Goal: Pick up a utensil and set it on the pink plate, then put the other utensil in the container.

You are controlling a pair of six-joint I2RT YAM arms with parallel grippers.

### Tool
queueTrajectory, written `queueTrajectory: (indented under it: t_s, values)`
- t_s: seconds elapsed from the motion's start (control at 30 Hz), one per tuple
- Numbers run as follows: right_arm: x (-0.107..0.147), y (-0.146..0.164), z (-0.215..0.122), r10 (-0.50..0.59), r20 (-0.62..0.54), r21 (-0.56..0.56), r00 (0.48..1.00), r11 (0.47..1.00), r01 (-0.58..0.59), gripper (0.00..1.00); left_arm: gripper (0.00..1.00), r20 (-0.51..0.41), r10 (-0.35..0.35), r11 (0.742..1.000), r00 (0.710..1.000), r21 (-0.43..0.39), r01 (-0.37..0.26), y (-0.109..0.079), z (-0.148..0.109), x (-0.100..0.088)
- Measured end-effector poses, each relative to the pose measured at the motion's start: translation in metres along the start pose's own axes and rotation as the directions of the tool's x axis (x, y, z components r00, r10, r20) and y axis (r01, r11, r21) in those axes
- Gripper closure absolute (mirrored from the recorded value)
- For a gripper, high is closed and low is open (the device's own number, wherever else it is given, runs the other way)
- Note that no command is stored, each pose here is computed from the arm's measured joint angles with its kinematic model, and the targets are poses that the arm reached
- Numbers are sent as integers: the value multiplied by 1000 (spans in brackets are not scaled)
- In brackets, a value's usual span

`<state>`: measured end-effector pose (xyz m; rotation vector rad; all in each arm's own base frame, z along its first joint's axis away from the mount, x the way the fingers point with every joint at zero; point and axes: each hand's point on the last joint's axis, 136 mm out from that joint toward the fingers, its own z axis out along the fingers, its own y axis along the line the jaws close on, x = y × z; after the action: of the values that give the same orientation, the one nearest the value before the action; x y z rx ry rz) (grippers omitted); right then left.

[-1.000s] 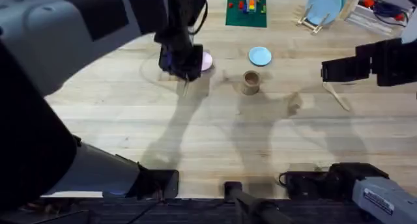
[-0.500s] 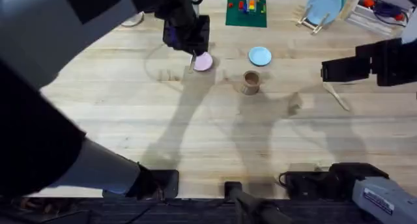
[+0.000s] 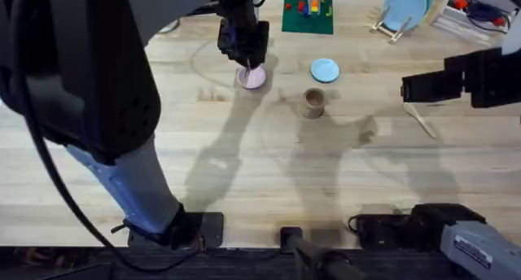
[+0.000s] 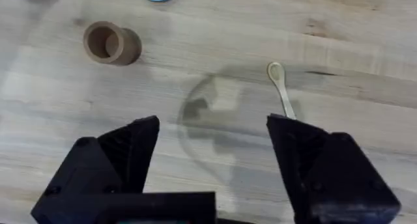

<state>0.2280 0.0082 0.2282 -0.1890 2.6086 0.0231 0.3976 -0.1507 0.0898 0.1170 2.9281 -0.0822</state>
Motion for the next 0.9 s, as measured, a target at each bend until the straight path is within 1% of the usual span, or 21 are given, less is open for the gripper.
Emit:
queueTrajectory:
  t_s: [0.13, 0.37, 0.47, 0.63, 0.77, 0.9]
  values:
    - [0, 0, 0, 0, 0, 0, 1000, 1000, 0, 8, 958, -24, -7, 1000, 1000, -9, 6, 4, 12, 1]
    - [0, 0, 0, 0, 0, 0, 1000, 1000, 0, 8, 958, -64, -4, 1000, 998, -20, 3, 4, 34, 5]
    - [0, 0, 0, 0, 0, 0, 1000, 1000, 0, 8, 958, -69, -4, 1000, 998, -21, 3, 4, 39, 5]
    - [0, 0, 0, 0, 0, 0, 1000, 1000, 0, 8, 952, -64, -4, 1000, 998, -19, 2, 4, 39, 4]
    - [0, 0, 0, 0, 0, 0, 1000, 1000, 0, 7, 821, -62, -1, 1000, 998, -17, 0, 3, 39, 3]
    - [0, 0, 0, 0, 0, 0, 1000, 1000, 0, 7, 745, -62, 0, 1000, 998, -16, -1, 3, 39, 3]
